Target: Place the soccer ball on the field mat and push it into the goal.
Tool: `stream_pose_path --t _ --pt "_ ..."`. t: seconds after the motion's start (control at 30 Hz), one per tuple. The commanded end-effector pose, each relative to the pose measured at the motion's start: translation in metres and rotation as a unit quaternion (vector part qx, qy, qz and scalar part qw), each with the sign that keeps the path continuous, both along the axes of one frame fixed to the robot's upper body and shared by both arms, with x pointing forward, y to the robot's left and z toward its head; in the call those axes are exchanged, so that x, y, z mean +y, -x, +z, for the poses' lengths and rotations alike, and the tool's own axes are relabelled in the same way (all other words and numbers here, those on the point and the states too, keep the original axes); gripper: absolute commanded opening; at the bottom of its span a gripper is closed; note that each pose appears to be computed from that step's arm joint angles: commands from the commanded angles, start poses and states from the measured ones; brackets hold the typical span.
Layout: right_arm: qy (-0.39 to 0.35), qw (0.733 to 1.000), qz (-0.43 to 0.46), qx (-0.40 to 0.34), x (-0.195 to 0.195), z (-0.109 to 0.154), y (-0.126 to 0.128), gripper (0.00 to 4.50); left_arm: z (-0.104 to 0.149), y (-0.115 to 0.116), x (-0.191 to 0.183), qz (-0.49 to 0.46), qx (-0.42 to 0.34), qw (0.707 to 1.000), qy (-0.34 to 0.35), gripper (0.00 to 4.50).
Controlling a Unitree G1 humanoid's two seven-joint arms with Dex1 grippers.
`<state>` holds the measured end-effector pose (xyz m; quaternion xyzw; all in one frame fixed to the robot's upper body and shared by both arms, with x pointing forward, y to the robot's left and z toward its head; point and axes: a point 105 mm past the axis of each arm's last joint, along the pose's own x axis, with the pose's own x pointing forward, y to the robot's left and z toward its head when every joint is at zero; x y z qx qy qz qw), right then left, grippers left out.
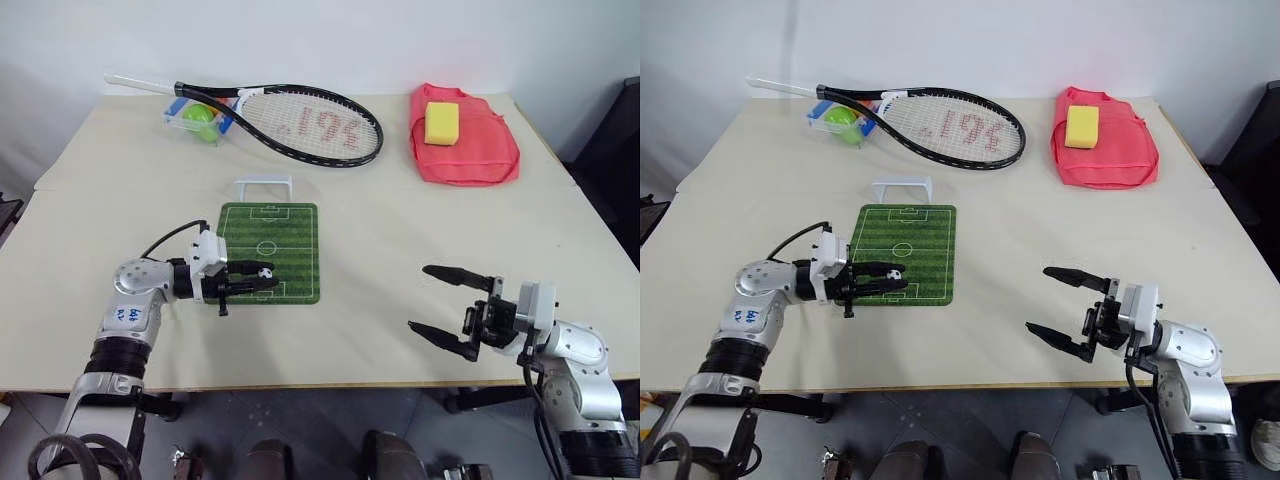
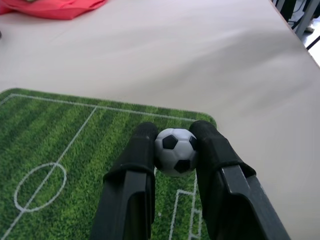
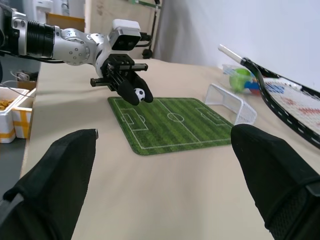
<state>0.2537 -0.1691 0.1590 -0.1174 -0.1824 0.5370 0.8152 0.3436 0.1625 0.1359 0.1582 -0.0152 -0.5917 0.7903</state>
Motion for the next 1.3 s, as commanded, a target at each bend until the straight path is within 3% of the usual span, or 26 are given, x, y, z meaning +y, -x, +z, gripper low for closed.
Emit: stream_pose_path --t 0.03,0.47,0.67,0.93,1.17,1.3 --pt "0.003 0.999 -0.024 -0.030 -0.003 0.014 0.007 4.50 -0.004 -0.004 0.004 -0.003 -0.003 1.000 -0.015 0.86" --pt "-0.002 0.998 -0.045 -0.032 0.000 0.016 0.012 4.50 -0.017 -0.010 0.004 -0.003 0.009 1.000 -0.027 0.86" --pt "-0.005 0.999 -0.044 -0.028 0.001 0.015 0.013 4.50 -0.013 -0.010 0.003 -0.009 -0.002 1.000 -0.021 2.72" --pt "-0.011 0.999 -0.032 -0.017 0.007 0.010 0.013 4.50 0.003 -0.004 0.010 -0.013 -0.027 1.000 0.000 2.72" --pt "-0.010 1.000 -0.022 0.002 0.009 0.003 0.013 4.50 0.022 0.024 0.032 -0.033 -0.044 0.998 -0.002 2.72" --pt "-0.014 1.000 -0.018 -0.002 0.010 0.003 0.008 4.50 0.038 0.043 0.057 0.002 -0.050 0.999 -0.003 2.72"
